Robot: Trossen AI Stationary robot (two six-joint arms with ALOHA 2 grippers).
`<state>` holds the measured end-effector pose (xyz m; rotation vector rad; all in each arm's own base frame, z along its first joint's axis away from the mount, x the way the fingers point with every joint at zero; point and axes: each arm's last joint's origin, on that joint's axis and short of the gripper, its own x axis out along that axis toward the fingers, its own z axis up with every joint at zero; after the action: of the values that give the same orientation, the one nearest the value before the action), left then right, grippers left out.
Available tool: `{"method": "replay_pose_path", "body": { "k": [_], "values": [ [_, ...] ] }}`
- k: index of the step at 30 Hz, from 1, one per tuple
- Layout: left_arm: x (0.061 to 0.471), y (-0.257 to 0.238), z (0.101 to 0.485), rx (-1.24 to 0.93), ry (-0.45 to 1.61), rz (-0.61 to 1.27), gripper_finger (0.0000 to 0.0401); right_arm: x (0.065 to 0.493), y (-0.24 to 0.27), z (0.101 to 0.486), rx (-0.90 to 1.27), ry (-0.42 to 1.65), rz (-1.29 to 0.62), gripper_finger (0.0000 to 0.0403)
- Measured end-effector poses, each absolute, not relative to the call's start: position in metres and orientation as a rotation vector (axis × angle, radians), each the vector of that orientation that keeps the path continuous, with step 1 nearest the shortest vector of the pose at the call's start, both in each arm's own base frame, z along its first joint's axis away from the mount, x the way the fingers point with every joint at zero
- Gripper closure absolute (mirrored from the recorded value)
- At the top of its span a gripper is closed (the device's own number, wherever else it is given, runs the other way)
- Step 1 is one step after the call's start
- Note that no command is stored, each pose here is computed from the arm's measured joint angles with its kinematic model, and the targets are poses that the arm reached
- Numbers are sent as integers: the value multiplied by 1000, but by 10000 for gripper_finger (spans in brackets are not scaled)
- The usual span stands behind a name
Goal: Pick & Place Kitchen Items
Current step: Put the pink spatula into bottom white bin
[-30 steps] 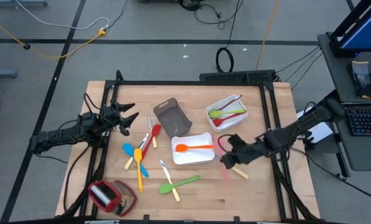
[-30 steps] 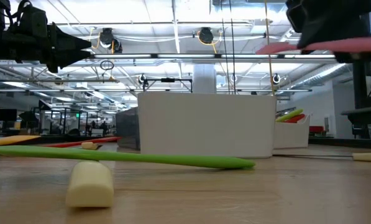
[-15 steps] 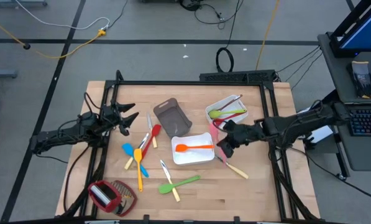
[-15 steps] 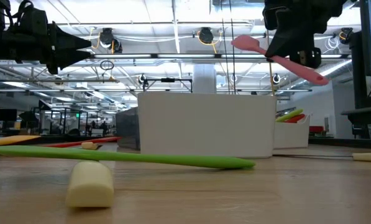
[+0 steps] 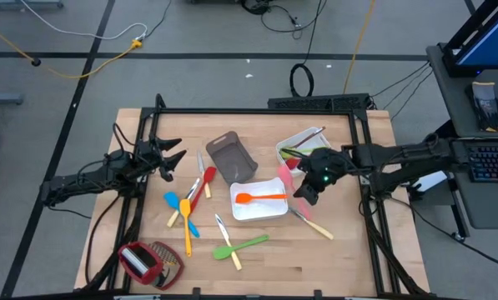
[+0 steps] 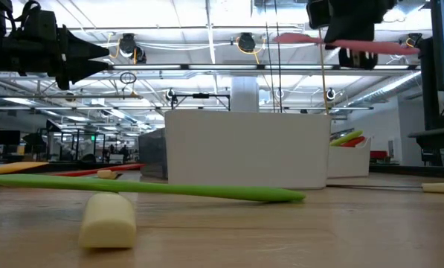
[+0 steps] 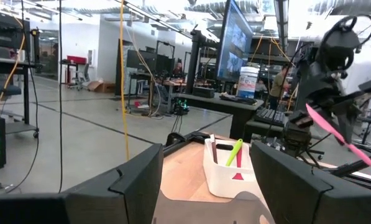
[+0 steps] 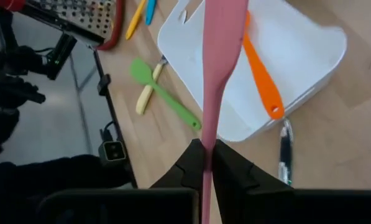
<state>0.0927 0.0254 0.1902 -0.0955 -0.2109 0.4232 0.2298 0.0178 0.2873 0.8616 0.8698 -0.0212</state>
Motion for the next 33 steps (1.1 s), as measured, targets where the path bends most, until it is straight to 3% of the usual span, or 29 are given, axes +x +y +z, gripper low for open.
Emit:
{"method": "replay_pose_path", "body": {
  "k": [6,12,33],
  "values": [
    [93,25,190,-98,-211,423,151,243,12,307,731,925,-9,394],
    [93,25,190,-102,-212,423,151,265,10,301,581,1001,21,394],
    [93,25,190,-111,-214,422,151,333,31,278,-251,1365,-108,394]
  ]
}}
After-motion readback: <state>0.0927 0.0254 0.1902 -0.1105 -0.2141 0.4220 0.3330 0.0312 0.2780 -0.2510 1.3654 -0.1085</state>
